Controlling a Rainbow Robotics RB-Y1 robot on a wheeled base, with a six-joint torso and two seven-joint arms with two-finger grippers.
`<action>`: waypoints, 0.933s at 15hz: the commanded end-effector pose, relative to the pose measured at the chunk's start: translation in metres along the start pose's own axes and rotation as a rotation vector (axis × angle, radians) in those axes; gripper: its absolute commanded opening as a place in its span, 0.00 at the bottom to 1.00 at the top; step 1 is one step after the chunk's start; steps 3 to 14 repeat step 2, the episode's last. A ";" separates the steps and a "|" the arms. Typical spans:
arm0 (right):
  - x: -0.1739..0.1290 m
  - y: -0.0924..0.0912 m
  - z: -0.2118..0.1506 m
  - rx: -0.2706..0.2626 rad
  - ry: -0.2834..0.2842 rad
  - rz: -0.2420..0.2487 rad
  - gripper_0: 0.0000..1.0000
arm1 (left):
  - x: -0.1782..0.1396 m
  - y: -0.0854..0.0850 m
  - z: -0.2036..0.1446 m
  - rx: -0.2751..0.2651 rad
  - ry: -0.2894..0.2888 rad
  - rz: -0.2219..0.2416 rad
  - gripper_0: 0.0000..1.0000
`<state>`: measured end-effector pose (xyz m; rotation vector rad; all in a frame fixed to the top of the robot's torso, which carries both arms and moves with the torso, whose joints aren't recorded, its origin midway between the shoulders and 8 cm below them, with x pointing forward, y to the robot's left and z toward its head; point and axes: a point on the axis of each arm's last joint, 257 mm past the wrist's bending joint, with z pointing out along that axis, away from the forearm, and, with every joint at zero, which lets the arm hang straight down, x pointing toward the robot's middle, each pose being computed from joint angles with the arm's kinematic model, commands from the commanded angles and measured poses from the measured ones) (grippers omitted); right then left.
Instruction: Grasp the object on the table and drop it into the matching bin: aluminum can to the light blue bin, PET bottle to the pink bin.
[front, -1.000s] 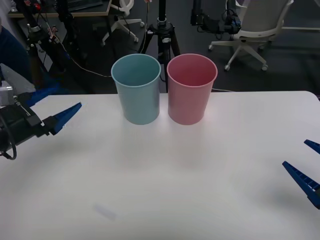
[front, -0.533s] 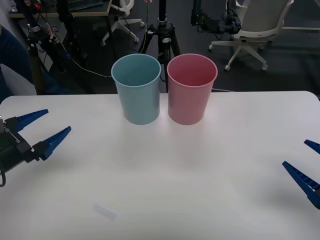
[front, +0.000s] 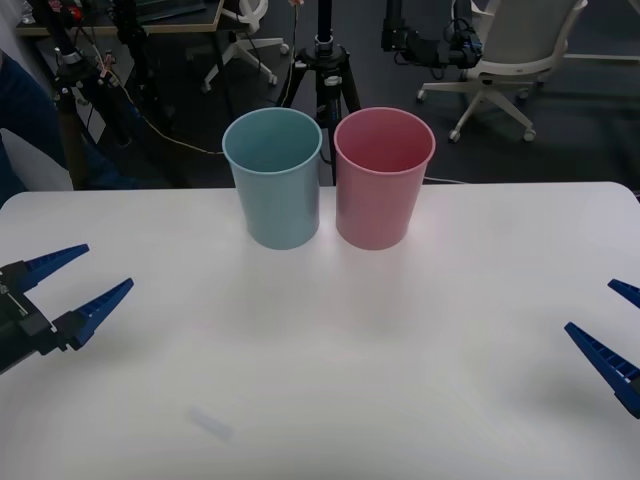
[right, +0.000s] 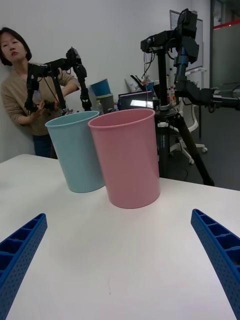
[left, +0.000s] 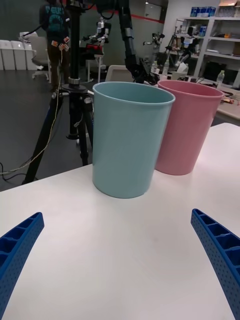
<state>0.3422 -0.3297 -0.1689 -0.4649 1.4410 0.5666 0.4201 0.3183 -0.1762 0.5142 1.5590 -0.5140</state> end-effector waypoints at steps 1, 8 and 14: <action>0.000 0.000 0.000 0.000 0.000 0.000 1.00 | -0.001 0.000 -0.003 0.003 -0.004 0.006 1.00; 0.000 0.000 0.000 0.000 0.000 0.000 1.00 | -0.002 0.001 -0.003 0.000 -0.004 0.007 1.00; 0.000 0.000 0.000 0.000 0.000 0.000 1.00 | -0.002 0.001 -0.003 0.000 -0.004 0.007 1.00</action>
